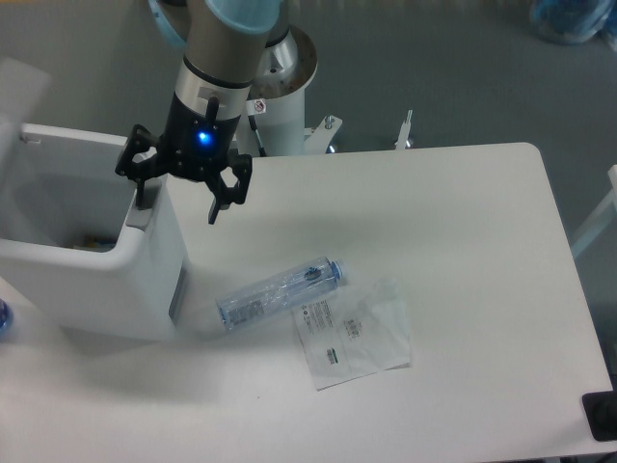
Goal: Open the trash can
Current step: 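Raise the gripper and withdraw it away from the opened trash can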
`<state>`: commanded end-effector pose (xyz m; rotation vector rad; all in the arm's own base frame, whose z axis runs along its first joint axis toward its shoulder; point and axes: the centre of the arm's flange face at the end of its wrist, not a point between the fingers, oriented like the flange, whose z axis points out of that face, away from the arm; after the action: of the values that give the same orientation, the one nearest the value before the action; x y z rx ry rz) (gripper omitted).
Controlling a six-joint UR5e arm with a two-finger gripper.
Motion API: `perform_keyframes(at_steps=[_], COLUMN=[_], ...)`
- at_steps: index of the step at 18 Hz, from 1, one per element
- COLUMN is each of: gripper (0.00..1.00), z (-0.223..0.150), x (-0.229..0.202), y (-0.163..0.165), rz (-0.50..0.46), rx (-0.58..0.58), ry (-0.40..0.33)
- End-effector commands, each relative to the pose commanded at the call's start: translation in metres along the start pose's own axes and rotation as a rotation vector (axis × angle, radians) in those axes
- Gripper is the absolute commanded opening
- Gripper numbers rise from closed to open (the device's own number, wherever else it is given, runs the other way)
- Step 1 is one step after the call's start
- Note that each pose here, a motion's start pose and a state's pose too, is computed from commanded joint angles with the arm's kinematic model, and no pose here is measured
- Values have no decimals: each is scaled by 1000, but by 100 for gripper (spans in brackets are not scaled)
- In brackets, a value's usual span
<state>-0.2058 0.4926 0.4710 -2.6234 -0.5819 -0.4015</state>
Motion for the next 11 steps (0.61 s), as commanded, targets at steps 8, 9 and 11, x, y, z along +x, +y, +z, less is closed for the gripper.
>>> perform_keyframes(at_steps=[8,9,11], gripper=[100,100,100], z=[-26,-32,-47], x=[-9,-13,-27], y=[-21,-27,-33], rz=[-1,-2,-11], rx=[55,68,98], ry=[-20,-26,-44])
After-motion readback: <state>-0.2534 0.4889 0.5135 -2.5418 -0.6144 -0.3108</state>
